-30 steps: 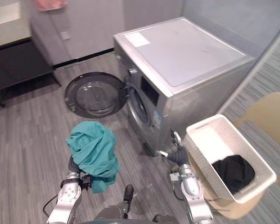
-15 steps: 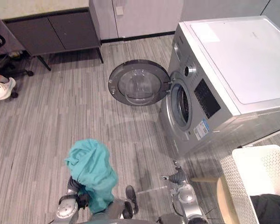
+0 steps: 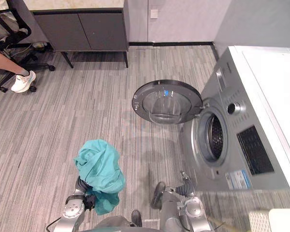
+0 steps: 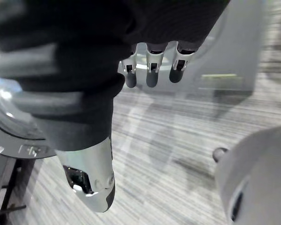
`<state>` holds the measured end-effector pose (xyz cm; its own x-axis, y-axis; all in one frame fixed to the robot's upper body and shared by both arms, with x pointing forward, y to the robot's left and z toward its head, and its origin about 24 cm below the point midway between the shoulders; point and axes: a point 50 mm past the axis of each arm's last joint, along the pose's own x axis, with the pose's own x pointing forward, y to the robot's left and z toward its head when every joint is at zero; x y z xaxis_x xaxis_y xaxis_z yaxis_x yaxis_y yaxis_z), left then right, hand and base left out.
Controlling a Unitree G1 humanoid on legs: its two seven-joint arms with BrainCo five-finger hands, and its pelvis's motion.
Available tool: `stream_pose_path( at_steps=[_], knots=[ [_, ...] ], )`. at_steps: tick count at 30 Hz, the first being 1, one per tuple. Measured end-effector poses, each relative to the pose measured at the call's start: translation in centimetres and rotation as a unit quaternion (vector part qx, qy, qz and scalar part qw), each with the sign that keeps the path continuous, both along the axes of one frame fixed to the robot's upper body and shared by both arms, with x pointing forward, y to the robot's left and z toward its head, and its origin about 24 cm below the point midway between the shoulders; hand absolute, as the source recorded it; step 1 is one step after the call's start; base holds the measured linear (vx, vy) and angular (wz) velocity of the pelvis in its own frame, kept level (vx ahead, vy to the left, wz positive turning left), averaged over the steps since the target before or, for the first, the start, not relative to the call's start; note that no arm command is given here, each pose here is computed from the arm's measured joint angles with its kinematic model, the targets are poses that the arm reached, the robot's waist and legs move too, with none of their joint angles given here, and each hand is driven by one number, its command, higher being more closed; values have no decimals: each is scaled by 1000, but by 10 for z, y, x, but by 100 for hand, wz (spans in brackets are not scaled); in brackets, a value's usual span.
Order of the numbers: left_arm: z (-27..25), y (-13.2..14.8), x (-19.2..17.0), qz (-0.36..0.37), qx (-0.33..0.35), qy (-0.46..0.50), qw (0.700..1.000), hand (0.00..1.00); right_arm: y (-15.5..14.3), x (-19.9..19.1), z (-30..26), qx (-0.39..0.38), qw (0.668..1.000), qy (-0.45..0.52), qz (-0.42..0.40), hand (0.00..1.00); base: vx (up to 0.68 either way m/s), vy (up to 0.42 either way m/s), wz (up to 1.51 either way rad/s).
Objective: Pick up the laundry basket with both hands and put the clothes into the washing machine.
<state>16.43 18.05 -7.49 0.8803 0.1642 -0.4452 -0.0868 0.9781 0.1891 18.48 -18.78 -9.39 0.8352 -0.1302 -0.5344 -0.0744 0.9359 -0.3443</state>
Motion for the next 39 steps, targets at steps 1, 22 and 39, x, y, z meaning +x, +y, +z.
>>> stream_pose_path(
  at_steps=[1,22,39],
  knots=[
    [-1,-1,-2,-1,-3,4,1000,100,0,2,1,0,1000,-4,1,0,544,-55,-111],
    [-3,-10,21,-76,31,8,997,100,23,8,-9,-7,1000,19,23,0,219,181,-147],
    [-12,-2,25,-19,26,33,999,100,-42,-16,-22,-64,991,73,-97,0,95,-7,-63]
  ],
)
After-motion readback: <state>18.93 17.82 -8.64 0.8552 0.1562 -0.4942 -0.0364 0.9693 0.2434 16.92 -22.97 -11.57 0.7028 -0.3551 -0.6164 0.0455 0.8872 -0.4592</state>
